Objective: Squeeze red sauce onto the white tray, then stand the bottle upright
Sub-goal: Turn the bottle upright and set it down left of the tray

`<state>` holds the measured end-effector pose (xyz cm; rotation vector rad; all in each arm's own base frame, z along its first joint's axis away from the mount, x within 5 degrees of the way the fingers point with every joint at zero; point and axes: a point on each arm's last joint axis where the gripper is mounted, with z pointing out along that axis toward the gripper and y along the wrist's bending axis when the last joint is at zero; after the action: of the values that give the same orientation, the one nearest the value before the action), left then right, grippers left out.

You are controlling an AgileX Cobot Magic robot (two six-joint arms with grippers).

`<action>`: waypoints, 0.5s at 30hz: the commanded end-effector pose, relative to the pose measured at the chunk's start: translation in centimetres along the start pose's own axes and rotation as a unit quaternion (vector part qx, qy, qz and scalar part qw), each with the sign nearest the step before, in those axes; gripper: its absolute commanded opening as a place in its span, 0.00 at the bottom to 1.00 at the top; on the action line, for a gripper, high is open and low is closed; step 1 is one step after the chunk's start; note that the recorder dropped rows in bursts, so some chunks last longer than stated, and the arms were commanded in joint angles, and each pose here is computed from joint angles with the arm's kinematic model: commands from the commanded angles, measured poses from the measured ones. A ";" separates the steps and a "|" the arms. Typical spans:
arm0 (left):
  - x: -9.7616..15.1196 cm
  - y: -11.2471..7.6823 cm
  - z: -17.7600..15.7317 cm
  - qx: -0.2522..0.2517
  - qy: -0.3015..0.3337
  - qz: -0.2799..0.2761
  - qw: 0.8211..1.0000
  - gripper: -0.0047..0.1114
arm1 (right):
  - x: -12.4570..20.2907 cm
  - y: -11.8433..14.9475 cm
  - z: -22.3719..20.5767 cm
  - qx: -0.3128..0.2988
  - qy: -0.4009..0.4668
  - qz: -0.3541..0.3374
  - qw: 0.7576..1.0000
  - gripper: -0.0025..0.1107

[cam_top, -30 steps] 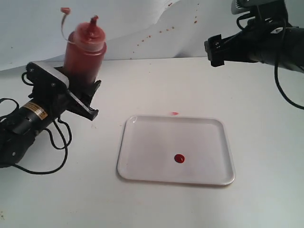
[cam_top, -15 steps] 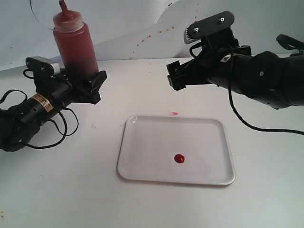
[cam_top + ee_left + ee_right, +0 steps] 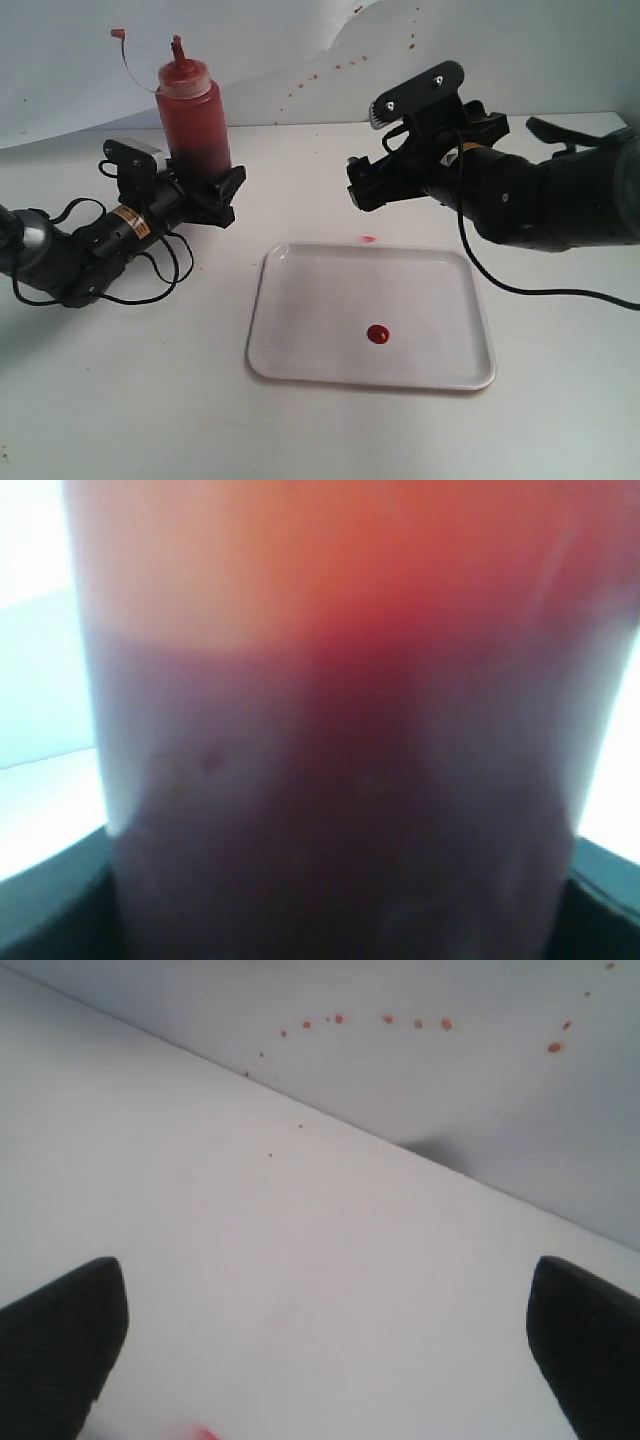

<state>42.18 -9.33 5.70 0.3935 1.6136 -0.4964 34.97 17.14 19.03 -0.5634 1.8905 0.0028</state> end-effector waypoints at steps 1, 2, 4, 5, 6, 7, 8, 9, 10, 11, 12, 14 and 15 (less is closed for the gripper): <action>-0.2 0.5 1.2 0.010 -0.044 0.007 0.999 0.04 | 1.3 0.4 1.0 0.007 0.001 0.024 1.000 0.95; 0.1 0.6 1.5 0.015 -0.043 0.009 0.999 0.04 | 1.3 0.4 1.0 0.007 0.001 0.025 1.000 0.95; 0.6 0.5 1.8 0.030 -0.039 0.016 0.999 0.04 | 1.4 0.5 1.1 0.004 0.006 0.025 1.000 0.95; 1.0 0.4 1.9 0.036 -0.030 0.020 0.999 0.04 | 1.4 0.5 1.1 0.004 0.006 0.025 1.000 0.95; 1.2 0.4 2.0 0.041 -0.019 0.025 0.999 0.04 | 1.4 0.5 1.1 0.004 0.006 0.025 1.000 0.95; 1.5 0.4 2.1 0.044 -0.004 0.029 0.999 0.04 | 1.4 0.5 1.1 0.004 0.006 0.025 1.000 0.95; 1.7 0.4 2.1 0.041 0.007 0.030 0.999 0.04 | 1.4 0.5 1.1 0.004 0.006 0.025 1.000 0.95; 1.8 0.4 2.1 0.040 0.013 0.029 0.999 0.04 | 1.4 0.5 1.1 0.004 0.006 0.025 1.000 0.95; 1.9 0.5 2.1 0.038 0.018 0.022 0.999 0.04 | 1.4 0.5 1.1 0.004 0.006 0.025 1.000 0.95; 2.0 0.5 2.1 0.036 0.024 0.008 0.999 0.04 | 1.4 0.5 1.1 0.004 0.006 0.025 1.000 0.95; 2.0 0.5 2.1 0.035 0.028 -0.005 0.999 0.04 | 1.4 0.5 1.1 0.004 0.006 0.025 1.000 0.95; 2.1 0.5 2.1 0.036 0.034 -0.010 0.999 0.04 | 1.4 0.5 1.1 0.003 0.008 0.025 1.000 0.95; 2.2 0.4 2.1 0.039 0.039 -0.007 0.998 0.04 | 1.4 0.5 1.1 0.003 0.008 0.025 1.000 0.95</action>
<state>43.44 -10.05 2.00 0.4890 1.7345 -0.5298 35.38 17.26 17.10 -0.5133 1.9290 0.0237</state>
